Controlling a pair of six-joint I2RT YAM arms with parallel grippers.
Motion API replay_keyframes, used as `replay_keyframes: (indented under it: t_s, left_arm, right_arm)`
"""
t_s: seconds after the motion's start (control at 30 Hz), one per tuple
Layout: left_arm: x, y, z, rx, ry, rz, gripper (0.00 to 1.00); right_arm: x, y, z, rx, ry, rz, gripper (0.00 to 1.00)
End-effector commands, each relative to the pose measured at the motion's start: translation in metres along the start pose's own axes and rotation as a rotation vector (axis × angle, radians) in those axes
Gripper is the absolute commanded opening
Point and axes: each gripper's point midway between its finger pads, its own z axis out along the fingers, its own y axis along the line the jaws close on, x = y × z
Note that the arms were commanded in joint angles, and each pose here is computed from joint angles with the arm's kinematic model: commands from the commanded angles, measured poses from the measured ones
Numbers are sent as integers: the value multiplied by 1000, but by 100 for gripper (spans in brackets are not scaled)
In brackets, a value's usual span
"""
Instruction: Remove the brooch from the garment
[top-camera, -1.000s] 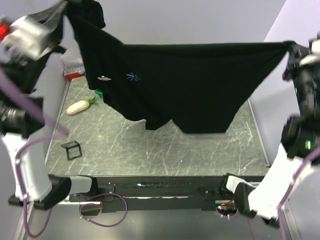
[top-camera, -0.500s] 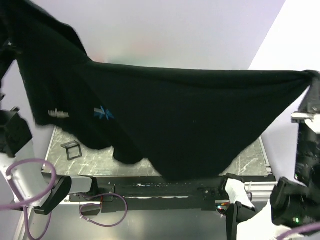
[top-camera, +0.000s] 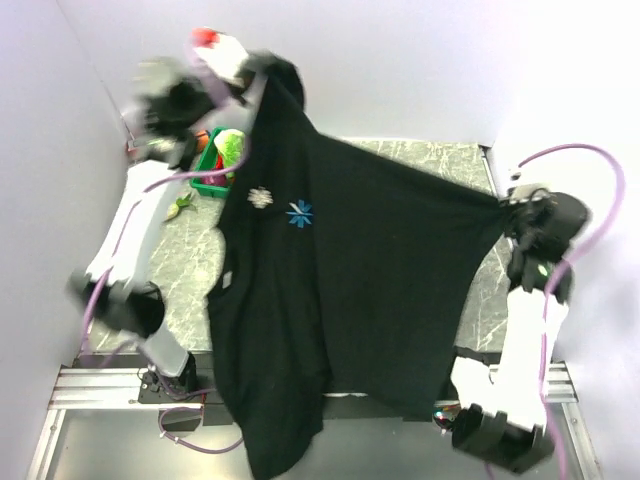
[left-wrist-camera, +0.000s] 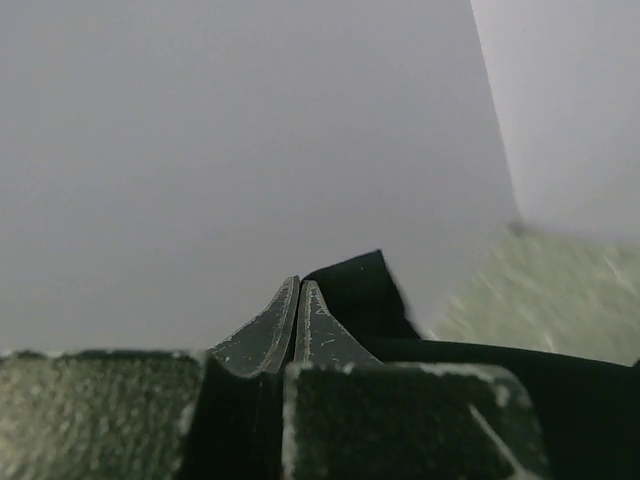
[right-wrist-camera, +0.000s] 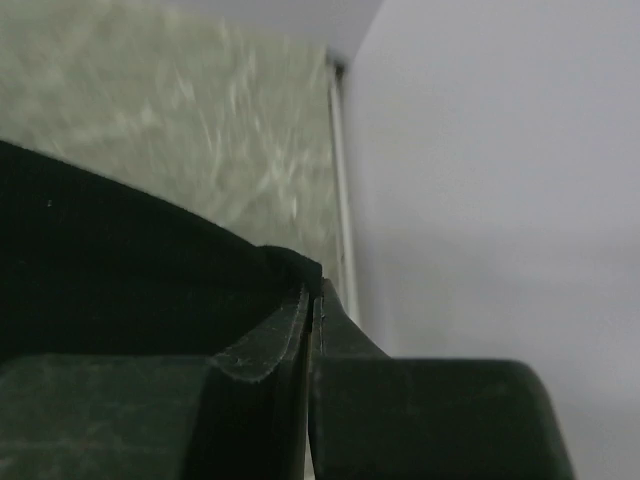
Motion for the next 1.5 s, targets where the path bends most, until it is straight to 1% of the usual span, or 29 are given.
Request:
replay_keyframes:
  t_s: [0.0, 0.03, 0.07, 0.1, 0.13, 0.17, 0.2, 0.23, 0.27, 0.3, 0.33, 0.37, 0.4, 0.43, 0.47, 0.53, 0.57, 0.6, 0.67, 0.7, 0.77, 0.8, 0.83, 0.9, 1.0, 1.13, 1.17, 1.3, 1.47]
  left_arm:
    - [98, -46, 46, 118, 127, 0, 1]
    - [142, -68, 61, 163, 179, -33, 1]
    - [151, -70, 70, 163, 184, -24, 1]
    - [193, -85, 79, 192, 236, -37, 1]
    - [207, -93, 85, 205, 249, -32, 1]
    - [210, -88, 94, 190, 244, -11, 1]
    - [244, -93, 100, 179, 285, -9, 1]
    - [243, -84, 108, 152, 268, 14, 1]
    - [253, -81, 112, 136, 272, 31, 2]
    - [276, -78, 118, 92, 291, 52, 7]
    - [270, -69, 125, 59, 267, 80, 19]
    - [273, -66, 129, 38, 256, 101, 55]
    - [284, -66, 131, 15, 267, 109, 69]
    - [279, -66, 135, 5, 247, 120, 78]
    - [280, -68, 135, 6, 249, 125, 86]
    - [275, -79, 132, 34, 258, 101, 93]
    - [270, -85, 129, 50, 261, 77, 99]
    - [239, -80, 125, 53, 230, 75, 99]
    - [242, -105, 104, 129, 270, 0, 99]
    - [203, -100, 94, 135, 239, 4, 99]
    - [229, -136, 53, 240, 379, -91, 96]
    - [209, -138, 36, 262, 389, -101, 95]
    - [236, -161, 5, 322, 492, -158, 94]
    - [261, -201, -59, 448, 658, -225, 91]
    - [281, -228, -113, 508, 794, -271, 89]
    - [318, -263, -161, 563, 947, -390, 81]
    - [322, -267, -164, 578, 963, -408, 77]
    - [351, -284, -175, 610, 1055, -495, 71]
    - [382, -284, -187, 608, 1142, -483, 69]
  right_arm:
    - [48, -33, 58, 171, 94, -19, 0]
    - [56, -37, 68, 189, 117, -8, 0]
    - [63, -41, 78, 202, 138, 11, 0]
    - [80, -47, 100, 226, 191, 23, 0]
    - [74, -56, 109, 248, 190, 32, 0]
    - [93, -56, 130, 242, 248, 59, 0]
    - [95, -62, 138, 264, 263, 68, 0]
    - [83, -71, 148, 283, 244, 74, 0]
    - [99, -70, 165, 276, 289, 86, 0]
    - [99, -74, 173, 294, 296, 90, 0]
    - [88, -82, 181, 312, 277, 103, 0]
    - [100, -79, 194, 302, 307, 110, 0]
    - [100, -79, 201, 300, 313, 110, 0]
    - [91, -80, 206, 291, 307, 112, 9]
    - [94, -74, 214, 274, 320, 111, 26]
    - [85, -66, 218, 244, 313, 116, 35]
    - [77, -61, 216, 224, 304, 115, 46]
    - [67, -46, 217, 186, 289, 99, 50]
    - [52, -23, 206, 97, 271, 64, 59]
    - [50, -1, 202, 23, 275, 42, 60]
    - [56, 42, 180, -164, 307, 1, 61]
    - [63, 60, 169, -244, 328, -8, 61]
    - [82, 85, 157, -340, 367, -38, 61]
    - [111, 127, 120, -555, 439, -5, 62]
    - [153, 156, 82, -738, 551, -30, 62]
    - [196, 165, 66, -804, 629, -105, 59]
    - [204, 165, 65, -808, 649, -117, 57]
    - [234, 160, 58, -825, 733, -189, 54]
    - [272, 140, 60, -797, 865, -217, 50]
